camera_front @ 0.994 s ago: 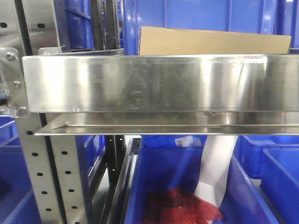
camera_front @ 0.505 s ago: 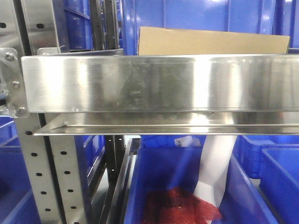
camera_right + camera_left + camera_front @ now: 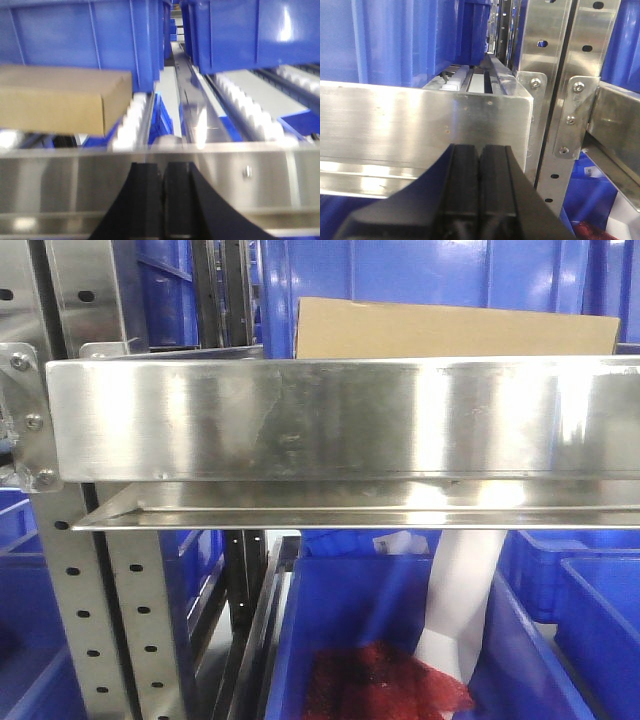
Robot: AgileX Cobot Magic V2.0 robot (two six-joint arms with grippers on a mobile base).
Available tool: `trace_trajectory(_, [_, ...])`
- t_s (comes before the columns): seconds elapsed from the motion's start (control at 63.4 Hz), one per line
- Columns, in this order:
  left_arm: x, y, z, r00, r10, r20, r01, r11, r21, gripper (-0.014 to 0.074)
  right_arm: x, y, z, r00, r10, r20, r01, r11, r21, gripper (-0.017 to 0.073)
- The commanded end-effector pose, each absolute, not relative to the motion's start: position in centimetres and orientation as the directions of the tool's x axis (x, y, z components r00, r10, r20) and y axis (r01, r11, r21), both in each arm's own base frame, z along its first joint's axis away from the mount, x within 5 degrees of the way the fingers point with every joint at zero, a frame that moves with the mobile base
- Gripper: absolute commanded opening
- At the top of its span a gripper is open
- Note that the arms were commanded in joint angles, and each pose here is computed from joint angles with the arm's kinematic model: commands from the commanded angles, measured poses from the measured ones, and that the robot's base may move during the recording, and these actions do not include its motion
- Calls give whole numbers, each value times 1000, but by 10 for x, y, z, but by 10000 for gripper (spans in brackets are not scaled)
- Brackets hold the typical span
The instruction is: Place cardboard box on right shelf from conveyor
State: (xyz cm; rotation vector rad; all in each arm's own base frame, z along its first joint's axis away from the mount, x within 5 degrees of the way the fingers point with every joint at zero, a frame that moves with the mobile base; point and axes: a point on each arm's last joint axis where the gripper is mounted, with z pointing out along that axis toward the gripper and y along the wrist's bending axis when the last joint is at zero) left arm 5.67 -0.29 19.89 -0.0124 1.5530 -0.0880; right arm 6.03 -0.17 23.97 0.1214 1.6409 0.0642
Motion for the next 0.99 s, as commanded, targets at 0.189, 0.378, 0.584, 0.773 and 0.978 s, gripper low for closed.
trace_trajectory(0.189, [55, -2, 209, 120, -85, -989, 50, 996, -79, -119, 54, -2, 212, 52, 107, -993, 43, 993, 110, 56])
trace_trajectory(0.378, [55, -2, 209, 120, -85, -989, 50, 996, -79, -119, 56, -2, 199, 7, 154, -988, 43, 987, 154, 56])
trace_trajectory(0.584, [55, -2, 209, 120, -85, -989, 50, 996, -79, -119, 56, -2, 197, -10, 155, -988, 44, 987, 154, 56])
trace_trajectory(0.773, [55, -2, 209, 120, -85, -989, 50, 996, -79, -119, 56, -2, 197, -11, 155, -988, 44, 987, 154, 56])
trace_trajectory(0.978, [55, -2, 209, 120, -85, -989, 50, 996, -79, -119, 56, -2, 197, -11, 155, -988, 44, 987, 154, 56])
